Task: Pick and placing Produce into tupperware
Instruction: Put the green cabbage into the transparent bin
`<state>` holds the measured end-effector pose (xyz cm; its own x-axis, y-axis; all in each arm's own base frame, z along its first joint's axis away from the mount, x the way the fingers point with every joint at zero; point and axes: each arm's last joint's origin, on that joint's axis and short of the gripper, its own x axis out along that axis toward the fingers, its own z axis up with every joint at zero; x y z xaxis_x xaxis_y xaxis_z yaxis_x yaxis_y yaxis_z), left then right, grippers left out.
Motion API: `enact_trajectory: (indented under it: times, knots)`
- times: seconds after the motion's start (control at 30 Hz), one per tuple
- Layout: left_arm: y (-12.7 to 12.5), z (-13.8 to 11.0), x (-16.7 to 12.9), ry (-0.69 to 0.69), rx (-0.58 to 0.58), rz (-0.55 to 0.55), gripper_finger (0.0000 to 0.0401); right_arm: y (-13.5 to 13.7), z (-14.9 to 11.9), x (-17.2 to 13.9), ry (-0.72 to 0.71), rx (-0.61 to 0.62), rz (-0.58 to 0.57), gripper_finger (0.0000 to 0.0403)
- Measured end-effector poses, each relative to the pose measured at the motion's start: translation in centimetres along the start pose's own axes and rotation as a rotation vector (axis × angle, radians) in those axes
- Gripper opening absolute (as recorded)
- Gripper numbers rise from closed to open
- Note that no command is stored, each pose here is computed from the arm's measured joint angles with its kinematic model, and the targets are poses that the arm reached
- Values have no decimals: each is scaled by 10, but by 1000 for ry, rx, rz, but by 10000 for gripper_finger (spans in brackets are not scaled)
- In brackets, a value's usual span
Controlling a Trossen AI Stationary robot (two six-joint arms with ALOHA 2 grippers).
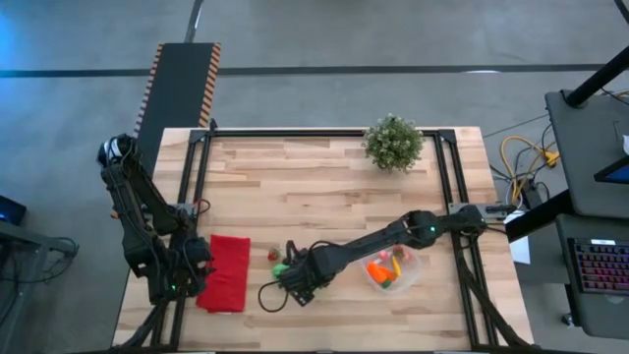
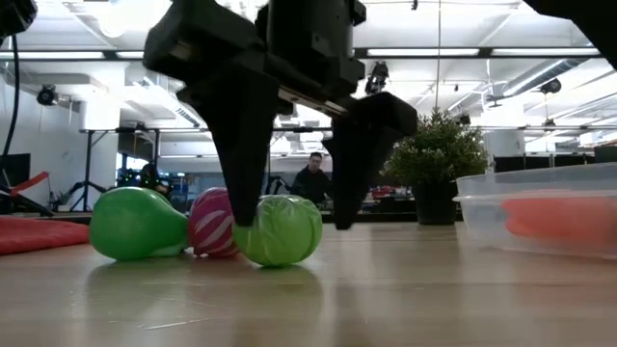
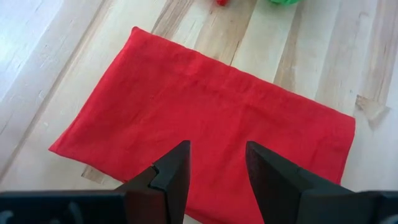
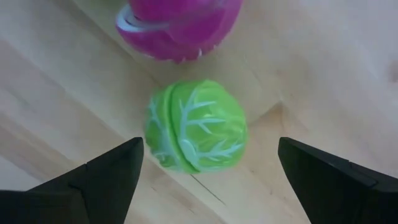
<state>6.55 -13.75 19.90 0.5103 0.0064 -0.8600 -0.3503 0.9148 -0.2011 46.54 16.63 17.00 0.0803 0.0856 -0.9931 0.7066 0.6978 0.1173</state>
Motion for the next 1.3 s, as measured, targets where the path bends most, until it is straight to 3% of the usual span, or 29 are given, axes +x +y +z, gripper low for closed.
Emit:
enact_trajectory:
  times: [0.23, 0.57, 1.3]
  knots:
    - [0, 0, 0, 1, -3, -1, 139, 2, 1, 5, -3, -12, 20, 362]
    - [-1, 0, 0, 3, -9, -8, 139, 0, 9, 5, -16, -55, 38, 328]
    - [-1, 0, 0, 0, -10, -9, 139, -6, 11, 18, 39, -78, 43, 326]
